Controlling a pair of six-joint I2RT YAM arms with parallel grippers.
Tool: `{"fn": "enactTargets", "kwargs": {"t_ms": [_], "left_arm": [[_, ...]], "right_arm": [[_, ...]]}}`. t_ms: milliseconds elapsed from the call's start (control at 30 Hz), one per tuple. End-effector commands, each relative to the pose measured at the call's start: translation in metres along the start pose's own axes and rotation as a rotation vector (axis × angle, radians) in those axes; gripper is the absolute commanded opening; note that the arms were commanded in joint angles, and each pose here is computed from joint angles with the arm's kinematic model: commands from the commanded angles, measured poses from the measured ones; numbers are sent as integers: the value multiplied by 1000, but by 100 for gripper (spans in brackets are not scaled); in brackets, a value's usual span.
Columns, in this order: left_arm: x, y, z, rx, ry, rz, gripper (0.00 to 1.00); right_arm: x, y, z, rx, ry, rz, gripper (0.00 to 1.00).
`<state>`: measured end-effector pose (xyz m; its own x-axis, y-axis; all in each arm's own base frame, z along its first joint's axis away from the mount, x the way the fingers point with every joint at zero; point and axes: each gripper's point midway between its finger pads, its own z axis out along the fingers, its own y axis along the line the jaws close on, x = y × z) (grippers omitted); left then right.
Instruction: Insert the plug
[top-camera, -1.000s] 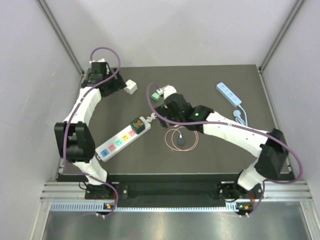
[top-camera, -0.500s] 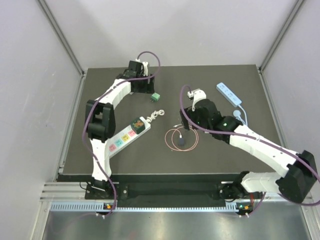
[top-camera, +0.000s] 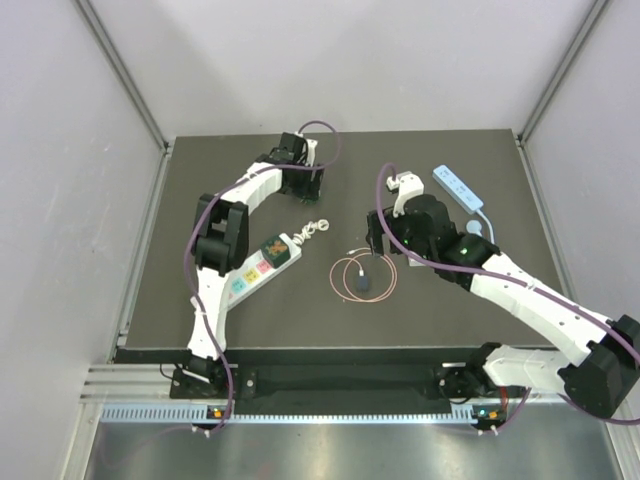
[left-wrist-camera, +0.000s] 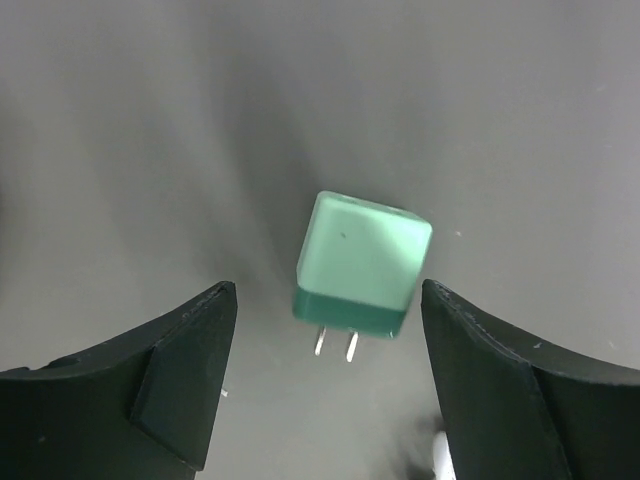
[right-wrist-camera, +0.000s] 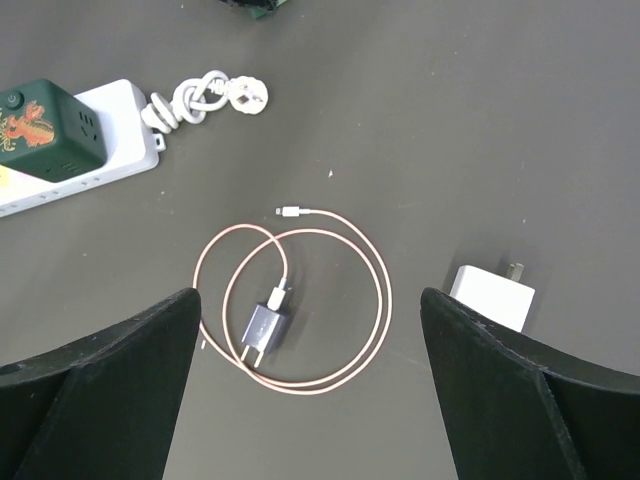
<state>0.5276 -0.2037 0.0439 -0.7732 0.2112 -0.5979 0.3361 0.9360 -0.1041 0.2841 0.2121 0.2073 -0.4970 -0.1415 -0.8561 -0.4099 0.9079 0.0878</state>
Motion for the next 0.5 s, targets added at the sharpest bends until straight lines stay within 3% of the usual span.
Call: {"fn": "enactTargets", "kwargs": {"t_ms": [0,200,300,333,367,433,467], "left_arm": [[-20,-3,3,-13,-45,30,78],[-22,-5,11,-14,-43,15,72],[-25,-9,12,-2,-53,-1,63],[-25,-12,11,14,-52,-14,56],[-27,-14,10,24,-54,-23,37],[-25,-19,4,36,-29,-75,17],[-32,-21,-7,42,-43,-102,1]], "right_arm": [[-23,3,-7,-28,-83,8,90],[-17,2,-4,-25,-76,9,89],[-9,2,0,-26,-60,11,89],[-7,2,1,-27,-56,11,89],[-7,2,1,-29,-58,16,89],[-3,2,3,-25,-52,21,89],[-2,1,3,-21,-52,28,88]]}}
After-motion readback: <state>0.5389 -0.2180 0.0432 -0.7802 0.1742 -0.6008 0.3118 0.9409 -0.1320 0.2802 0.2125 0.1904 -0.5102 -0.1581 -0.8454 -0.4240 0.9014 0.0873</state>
